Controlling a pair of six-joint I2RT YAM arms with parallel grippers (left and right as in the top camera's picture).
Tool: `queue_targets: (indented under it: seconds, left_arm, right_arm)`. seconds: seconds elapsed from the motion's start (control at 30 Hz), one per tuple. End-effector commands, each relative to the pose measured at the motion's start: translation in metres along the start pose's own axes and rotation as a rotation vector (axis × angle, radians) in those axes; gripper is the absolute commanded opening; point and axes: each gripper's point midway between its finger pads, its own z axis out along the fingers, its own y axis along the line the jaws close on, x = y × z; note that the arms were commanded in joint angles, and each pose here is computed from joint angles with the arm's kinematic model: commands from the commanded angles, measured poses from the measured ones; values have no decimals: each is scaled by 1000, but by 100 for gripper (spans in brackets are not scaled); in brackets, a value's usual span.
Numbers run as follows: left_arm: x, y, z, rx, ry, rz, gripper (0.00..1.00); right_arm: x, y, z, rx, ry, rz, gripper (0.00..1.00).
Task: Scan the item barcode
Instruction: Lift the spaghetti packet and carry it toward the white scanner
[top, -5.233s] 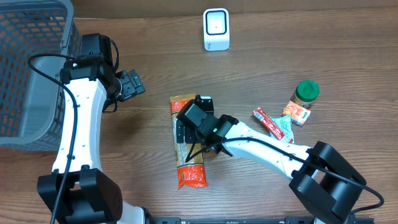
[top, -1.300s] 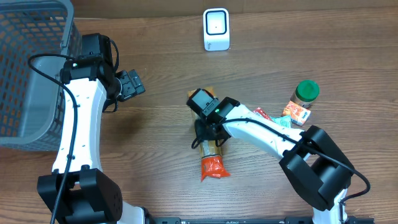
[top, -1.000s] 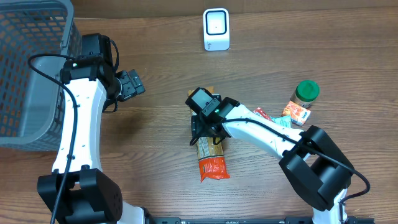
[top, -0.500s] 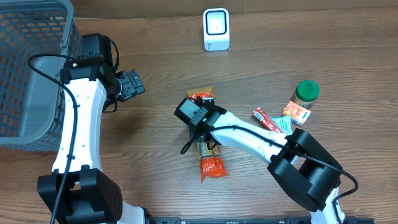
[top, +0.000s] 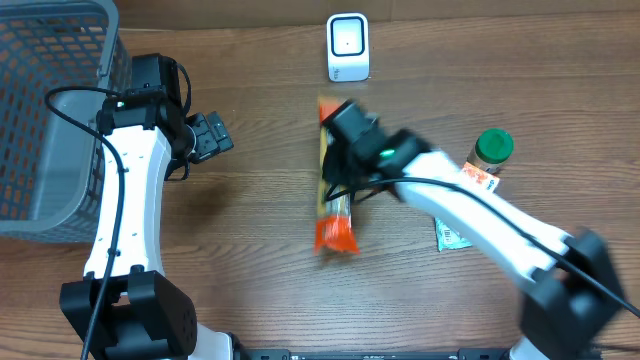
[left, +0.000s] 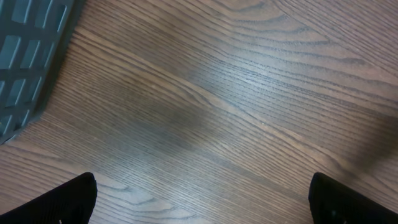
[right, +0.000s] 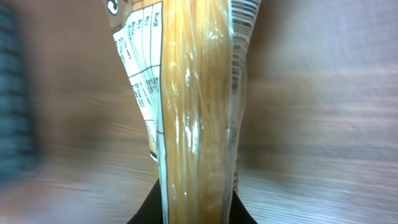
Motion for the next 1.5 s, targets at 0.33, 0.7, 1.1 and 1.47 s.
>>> queue_targets:
  seconds: [0.33, 0.7, 1.1, 1.47]
  left_arm:
    - [-5, -1, -9, 3, -31, 12, 100]
    - [-5, -1, -9, 4, -31, 11, 100]
    - [-5, -1, -9, 3, -31, 12, 100]
    - [-5, -1, -9, 3, -31, 12, 100]
  right_arm:
    - [-111, 69, -122, -555, -276, 655, 4]
    - [-168, 104, -189, -884, -518, 708, 4]
    - [-216, 116, -166, -1098, -590, 689, 4]
    - [-254, 69, -46, -1011, -687, 667, 4]
